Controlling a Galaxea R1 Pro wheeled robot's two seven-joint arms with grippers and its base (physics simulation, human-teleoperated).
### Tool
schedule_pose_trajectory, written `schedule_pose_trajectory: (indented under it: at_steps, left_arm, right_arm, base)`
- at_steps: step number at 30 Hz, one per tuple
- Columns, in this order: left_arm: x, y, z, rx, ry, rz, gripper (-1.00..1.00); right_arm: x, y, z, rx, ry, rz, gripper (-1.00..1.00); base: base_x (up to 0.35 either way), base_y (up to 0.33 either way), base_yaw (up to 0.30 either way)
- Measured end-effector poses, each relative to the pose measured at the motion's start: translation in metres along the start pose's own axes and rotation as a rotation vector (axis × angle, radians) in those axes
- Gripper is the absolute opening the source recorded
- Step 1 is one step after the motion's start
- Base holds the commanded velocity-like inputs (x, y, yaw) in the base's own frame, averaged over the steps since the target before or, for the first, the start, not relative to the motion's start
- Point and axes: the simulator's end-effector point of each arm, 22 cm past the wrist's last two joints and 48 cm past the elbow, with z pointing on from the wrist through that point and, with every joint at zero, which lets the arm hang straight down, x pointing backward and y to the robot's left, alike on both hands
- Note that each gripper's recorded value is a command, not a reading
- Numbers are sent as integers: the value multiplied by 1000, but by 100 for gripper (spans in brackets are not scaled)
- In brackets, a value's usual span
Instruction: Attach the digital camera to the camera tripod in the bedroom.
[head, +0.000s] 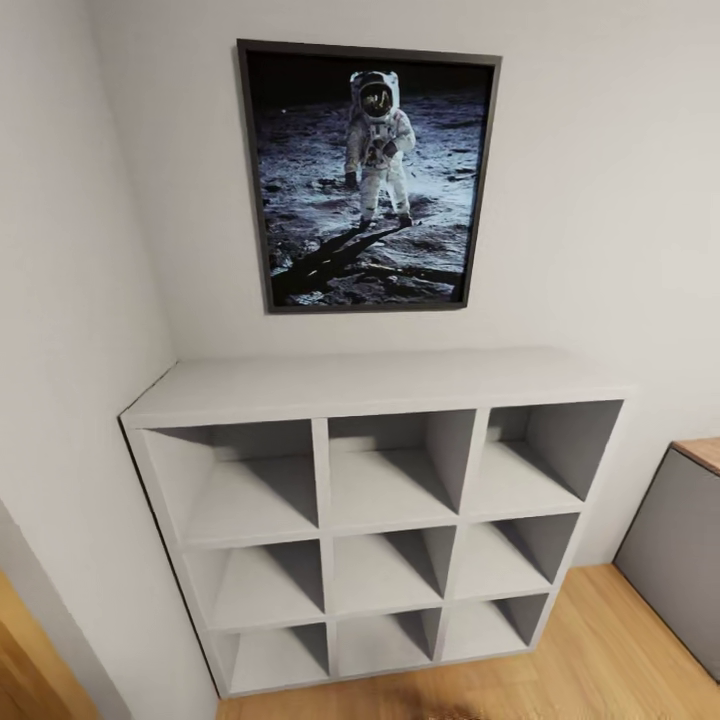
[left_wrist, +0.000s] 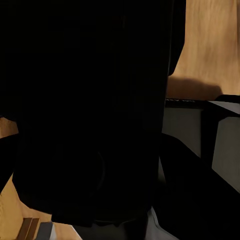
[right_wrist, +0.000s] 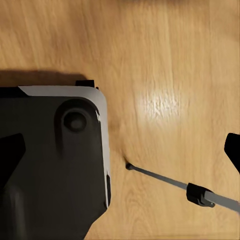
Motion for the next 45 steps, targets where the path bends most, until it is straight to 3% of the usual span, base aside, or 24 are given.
schedule_pose_trajectory:
  at_steps: [45]
  left_arm:
    - [0,0,0,-1,0,0,-100]
  right_arm:
    - [0,-1,0,2,1,0,100]
  base:
    - [0,0,-242]
